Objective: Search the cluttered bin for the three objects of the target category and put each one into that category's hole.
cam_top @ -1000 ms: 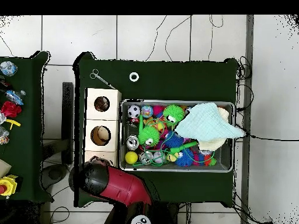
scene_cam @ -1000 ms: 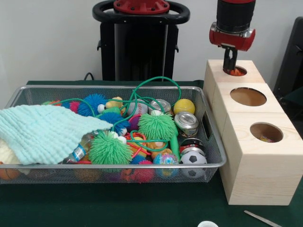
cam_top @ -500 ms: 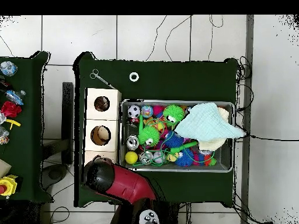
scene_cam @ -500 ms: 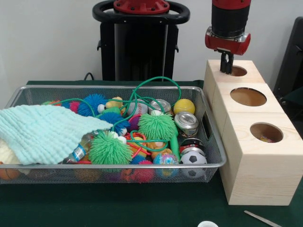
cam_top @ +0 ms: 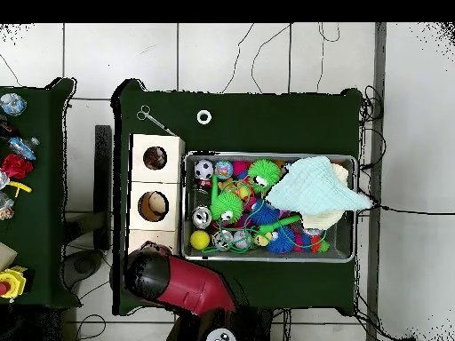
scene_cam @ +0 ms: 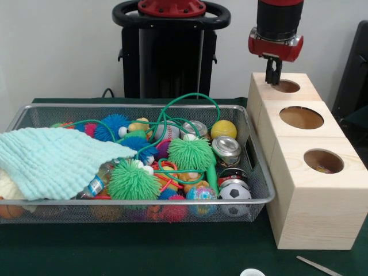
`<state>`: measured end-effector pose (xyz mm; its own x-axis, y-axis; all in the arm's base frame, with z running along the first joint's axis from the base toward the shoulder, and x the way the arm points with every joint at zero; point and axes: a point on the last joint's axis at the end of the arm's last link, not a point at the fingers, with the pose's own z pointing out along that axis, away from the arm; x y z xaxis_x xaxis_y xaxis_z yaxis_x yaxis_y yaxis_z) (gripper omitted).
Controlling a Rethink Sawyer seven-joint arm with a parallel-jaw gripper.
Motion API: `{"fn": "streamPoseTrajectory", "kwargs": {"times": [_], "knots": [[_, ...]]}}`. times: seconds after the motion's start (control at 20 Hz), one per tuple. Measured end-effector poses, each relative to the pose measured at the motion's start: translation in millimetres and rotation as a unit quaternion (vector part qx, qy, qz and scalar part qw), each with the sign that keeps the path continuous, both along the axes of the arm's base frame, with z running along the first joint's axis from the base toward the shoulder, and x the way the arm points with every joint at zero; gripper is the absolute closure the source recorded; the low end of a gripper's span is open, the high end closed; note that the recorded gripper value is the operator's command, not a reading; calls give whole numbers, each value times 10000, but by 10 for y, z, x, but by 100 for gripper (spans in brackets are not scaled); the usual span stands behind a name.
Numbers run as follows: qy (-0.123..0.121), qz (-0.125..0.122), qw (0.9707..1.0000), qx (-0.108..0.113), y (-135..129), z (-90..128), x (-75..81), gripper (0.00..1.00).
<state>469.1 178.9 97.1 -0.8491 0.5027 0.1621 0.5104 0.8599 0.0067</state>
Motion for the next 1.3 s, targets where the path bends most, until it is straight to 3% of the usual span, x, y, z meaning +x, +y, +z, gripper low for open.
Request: {"fn": "streamPoseTrajectory", "kwargs": {"times": [0.3, 0.45, 0.6, 0.65, 0.85, 1.0, 1.05, 1.25, 1.3], "knots": [[39, 438, 9989, -184, -245, 382, 39, 100], [-74, 514, 9982, -310, -520, 563, 210, 100], [-311, 402, 9975, -482, -993, 666, 474, 100], [-419, 291, 9969, -598, -1372, 684, 636, 100], [-522, 136, 9957, -758, -1939, 648, 842, 100], [-603, 83, 9939, -917, -2493, 555, 1045, 100], [-681, 122, 9922, -1036, -2828, 474, 1202, 100], [-796, 224, 9898, -1163, -3118, 391, 1407, 100], [-867, 314, 9882, -1223, -3238, 345, 1562, 100]]}}
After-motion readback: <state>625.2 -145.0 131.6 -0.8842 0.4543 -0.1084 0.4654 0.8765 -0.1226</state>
